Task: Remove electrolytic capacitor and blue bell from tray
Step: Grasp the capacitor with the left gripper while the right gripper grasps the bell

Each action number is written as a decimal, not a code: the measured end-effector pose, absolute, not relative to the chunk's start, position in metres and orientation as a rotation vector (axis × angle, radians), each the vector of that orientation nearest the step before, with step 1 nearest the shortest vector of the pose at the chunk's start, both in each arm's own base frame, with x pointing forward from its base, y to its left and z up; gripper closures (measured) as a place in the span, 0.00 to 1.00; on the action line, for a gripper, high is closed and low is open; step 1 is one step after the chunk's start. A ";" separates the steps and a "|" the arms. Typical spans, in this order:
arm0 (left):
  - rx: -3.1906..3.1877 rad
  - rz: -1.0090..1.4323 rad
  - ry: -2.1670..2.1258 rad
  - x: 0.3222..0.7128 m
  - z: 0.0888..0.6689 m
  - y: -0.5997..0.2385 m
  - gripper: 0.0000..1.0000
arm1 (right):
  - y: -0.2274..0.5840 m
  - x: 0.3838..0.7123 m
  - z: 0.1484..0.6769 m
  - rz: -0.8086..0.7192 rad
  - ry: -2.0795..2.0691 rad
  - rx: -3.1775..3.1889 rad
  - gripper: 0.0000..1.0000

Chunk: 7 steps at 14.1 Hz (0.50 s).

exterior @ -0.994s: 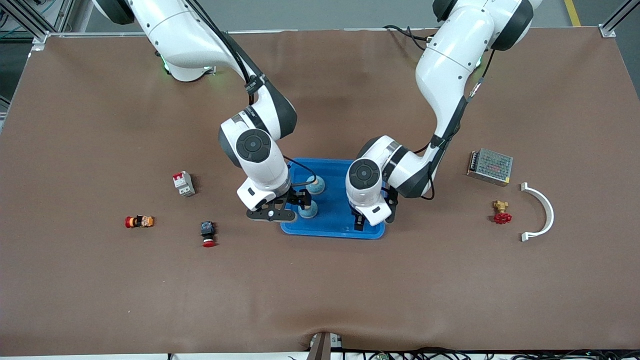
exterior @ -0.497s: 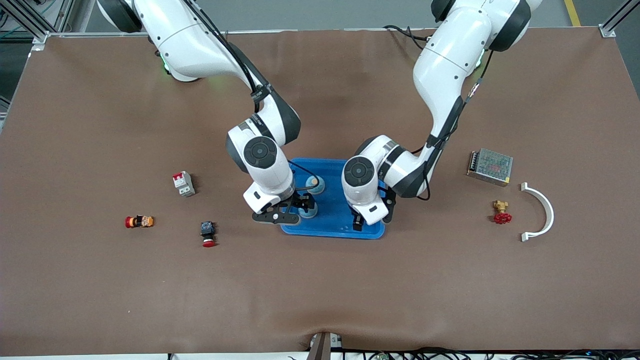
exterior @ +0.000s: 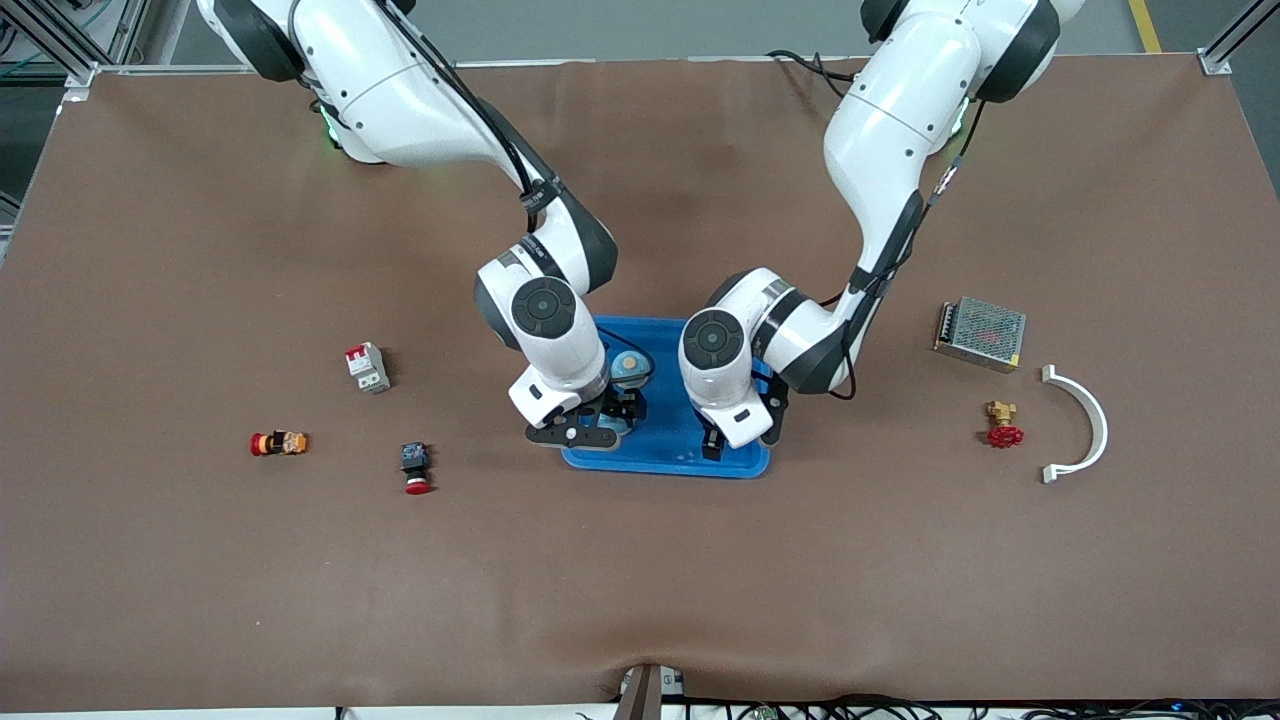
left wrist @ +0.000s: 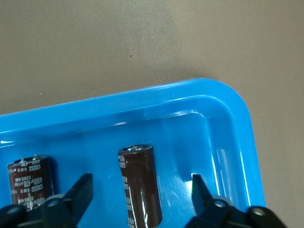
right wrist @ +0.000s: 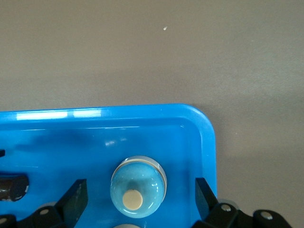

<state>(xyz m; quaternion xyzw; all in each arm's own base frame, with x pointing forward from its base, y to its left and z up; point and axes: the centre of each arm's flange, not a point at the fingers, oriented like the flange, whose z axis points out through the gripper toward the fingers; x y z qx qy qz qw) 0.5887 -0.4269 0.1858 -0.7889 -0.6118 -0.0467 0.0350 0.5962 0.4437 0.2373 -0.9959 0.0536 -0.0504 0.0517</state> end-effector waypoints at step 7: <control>-2.451 -0.143 -1.846 0.585 0.186 -0.431 0.70 | 0.449 0.593 0.220 -0.145 0.150 -3.035 0.00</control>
